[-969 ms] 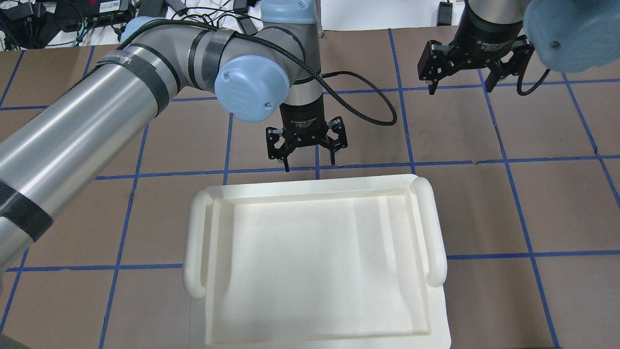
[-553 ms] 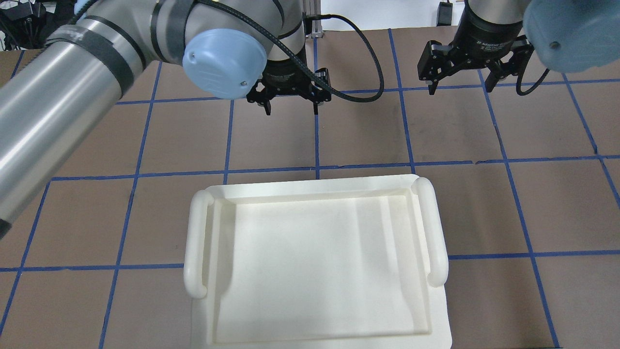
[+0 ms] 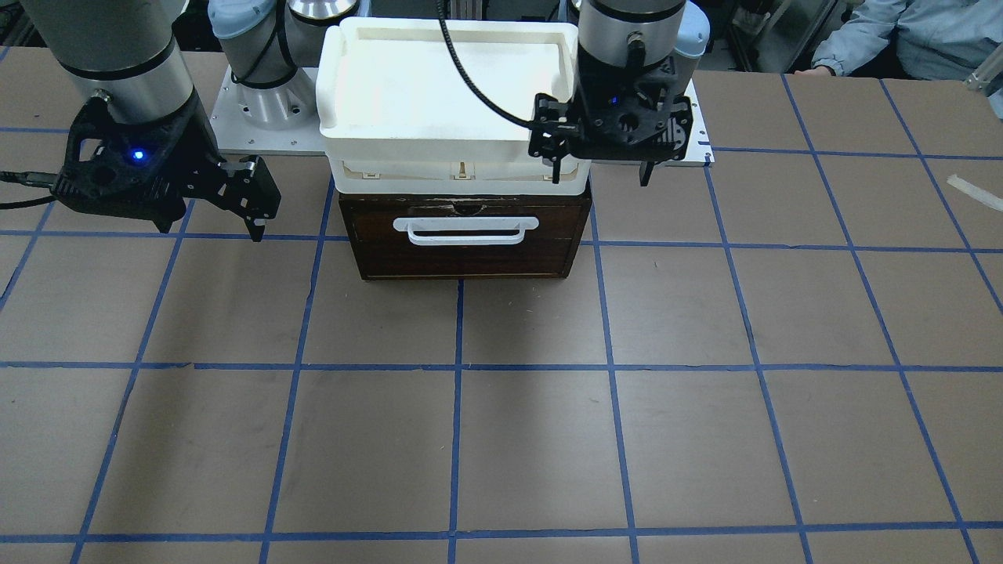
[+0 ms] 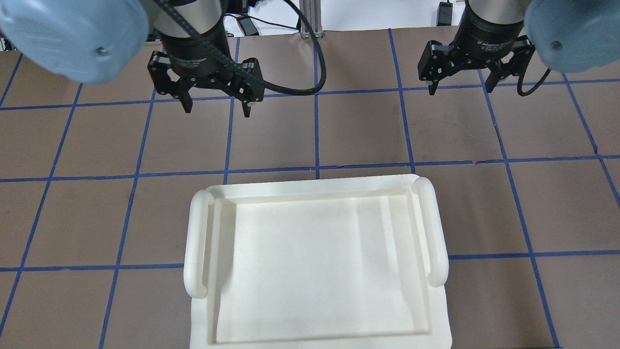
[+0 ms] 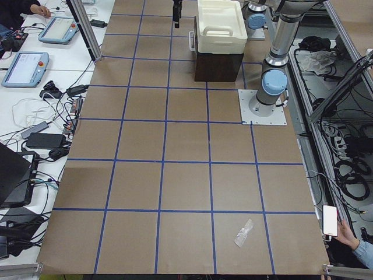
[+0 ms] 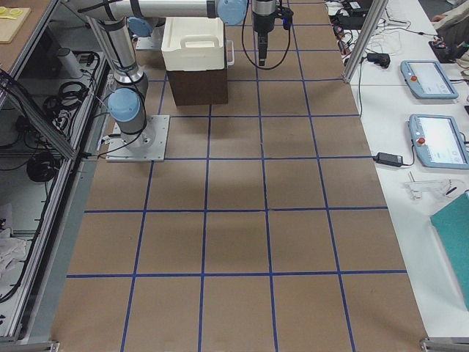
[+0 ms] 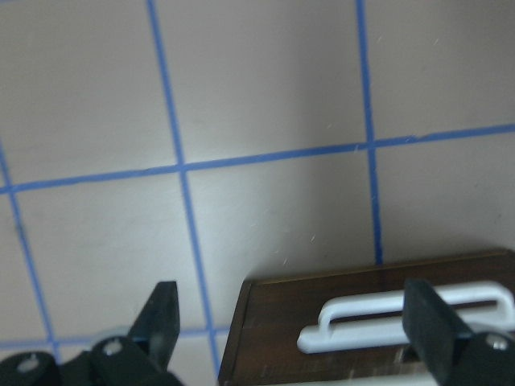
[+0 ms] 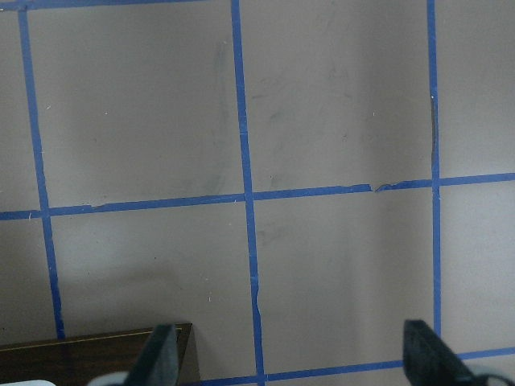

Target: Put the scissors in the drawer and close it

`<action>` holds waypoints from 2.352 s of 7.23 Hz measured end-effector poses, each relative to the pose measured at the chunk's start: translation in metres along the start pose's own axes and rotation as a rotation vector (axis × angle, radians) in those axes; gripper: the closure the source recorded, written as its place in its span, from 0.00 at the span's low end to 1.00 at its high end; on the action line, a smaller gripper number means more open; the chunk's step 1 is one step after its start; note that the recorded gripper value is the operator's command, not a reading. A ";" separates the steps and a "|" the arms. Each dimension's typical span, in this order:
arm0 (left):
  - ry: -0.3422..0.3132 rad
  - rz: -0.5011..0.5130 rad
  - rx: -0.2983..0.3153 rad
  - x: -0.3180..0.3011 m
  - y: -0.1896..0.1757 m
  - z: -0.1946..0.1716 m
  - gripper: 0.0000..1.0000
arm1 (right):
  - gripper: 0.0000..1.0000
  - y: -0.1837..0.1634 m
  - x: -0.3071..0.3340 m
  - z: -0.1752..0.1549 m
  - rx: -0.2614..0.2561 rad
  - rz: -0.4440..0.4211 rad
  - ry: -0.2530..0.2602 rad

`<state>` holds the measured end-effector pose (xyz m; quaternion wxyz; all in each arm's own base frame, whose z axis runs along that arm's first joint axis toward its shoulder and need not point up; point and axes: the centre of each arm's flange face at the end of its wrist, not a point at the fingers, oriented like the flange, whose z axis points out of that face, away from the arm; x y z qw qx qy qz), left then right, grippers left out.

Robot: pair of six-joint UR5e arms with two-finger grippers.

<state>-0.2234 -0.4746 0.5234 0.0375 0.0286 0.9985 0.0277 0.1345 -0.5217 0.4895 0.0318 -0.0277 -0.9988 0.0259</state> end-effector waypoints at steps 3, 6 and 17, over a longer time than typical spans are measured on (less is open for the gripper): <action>0.067 0.020 0.107 -0.051 0.000 -0.009 0.00 | 0.00 0.006 -0.006 -0.007 0.008 -0.014 -0.020; 0.096 -0.027 0.101 -0.052 -0.011 -0.010 0.00 | 0.00 0.009 -0.009 -0.012 0.010 -0.027 -0.044; 0.077 -0.043 0.035 -0.053 0.001 -0.004 0.00 | 0.00 0.011 -0.008 -0.007 -0.019 -0.024 -0.054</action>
